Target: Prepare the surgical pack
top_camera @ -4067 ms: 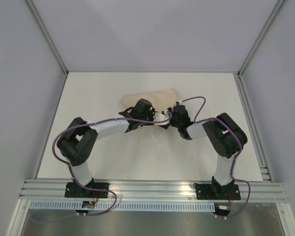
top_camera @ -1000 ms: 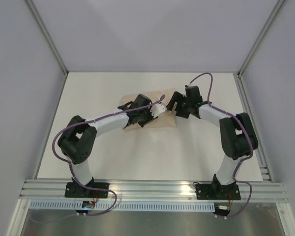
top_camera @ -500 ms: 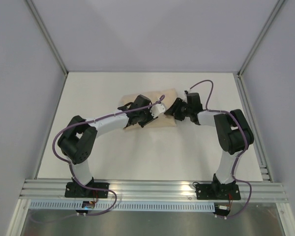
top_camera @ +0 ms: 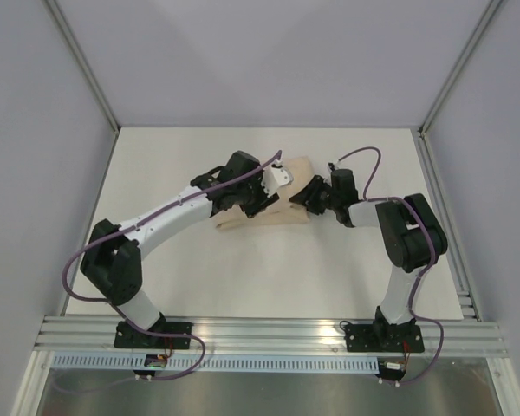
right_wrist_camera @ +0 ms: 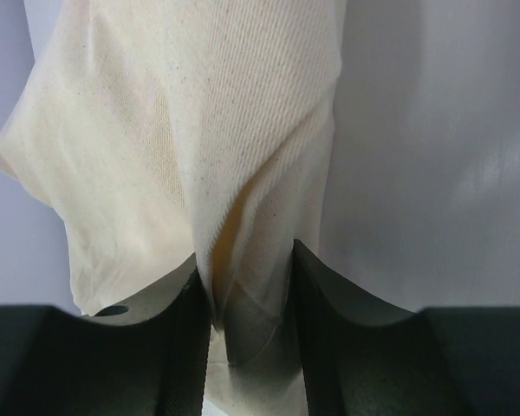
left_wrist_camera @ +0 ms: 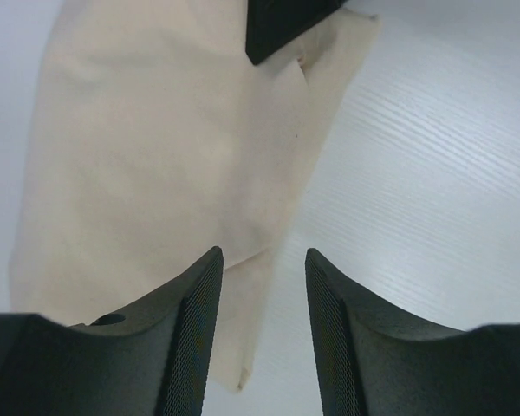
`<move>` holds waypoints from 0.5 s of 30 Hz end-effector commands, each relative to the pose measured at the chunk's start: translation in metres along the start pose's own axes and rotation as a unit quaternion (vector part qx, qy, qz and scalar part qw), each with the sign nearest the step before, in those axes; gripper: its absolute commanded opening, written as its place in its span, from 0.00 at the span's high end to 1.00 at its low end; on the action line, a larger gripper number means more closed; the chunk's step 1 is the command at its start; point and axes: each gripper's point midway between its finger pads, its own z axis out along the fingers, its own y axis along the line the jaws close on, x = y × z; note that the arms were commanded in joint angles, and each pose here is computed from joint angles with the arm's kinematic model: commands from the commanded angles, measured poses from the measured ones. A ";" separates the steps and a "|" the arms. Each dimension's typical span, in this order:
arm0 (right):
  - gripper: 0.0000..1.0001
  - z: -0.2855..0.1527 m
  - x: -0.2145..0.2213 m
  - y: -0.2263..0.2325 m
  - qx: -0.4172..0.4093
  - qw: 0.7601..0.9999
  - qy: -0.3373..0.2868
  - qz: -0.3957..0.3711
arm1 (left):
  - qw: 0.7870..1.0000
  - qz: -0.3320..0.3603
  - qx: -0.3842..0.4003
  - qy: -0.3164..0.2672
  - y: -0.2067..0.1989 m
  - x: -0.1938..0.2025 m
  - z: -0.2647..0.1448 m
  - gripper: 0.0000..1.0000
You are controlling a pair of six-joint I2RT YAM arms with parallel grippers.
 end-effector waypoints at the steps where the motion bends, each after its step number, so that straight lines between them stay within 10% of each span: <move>1: 0.73 0.004 0.016 -0.008 0.014 1.000 0.015 0.008 | 1.000 0.003 -0.010 -0.020 0.003 -0.021 -0.030 0.48; 10: 0.00 -0.028 0.003 -0.008 0.073 0.996 -0.004 -0.043 | 0.999 -0.007 -0.051 0.003 0.021 -0.008 -0.034 0.47; 15: 0.00 -0.056 0.000 0.004 0.085 0.993 -0.007 -0.078 | 0.997 -0.009 -0.079 -0.002 0.035 -0.014 -0.044 0.47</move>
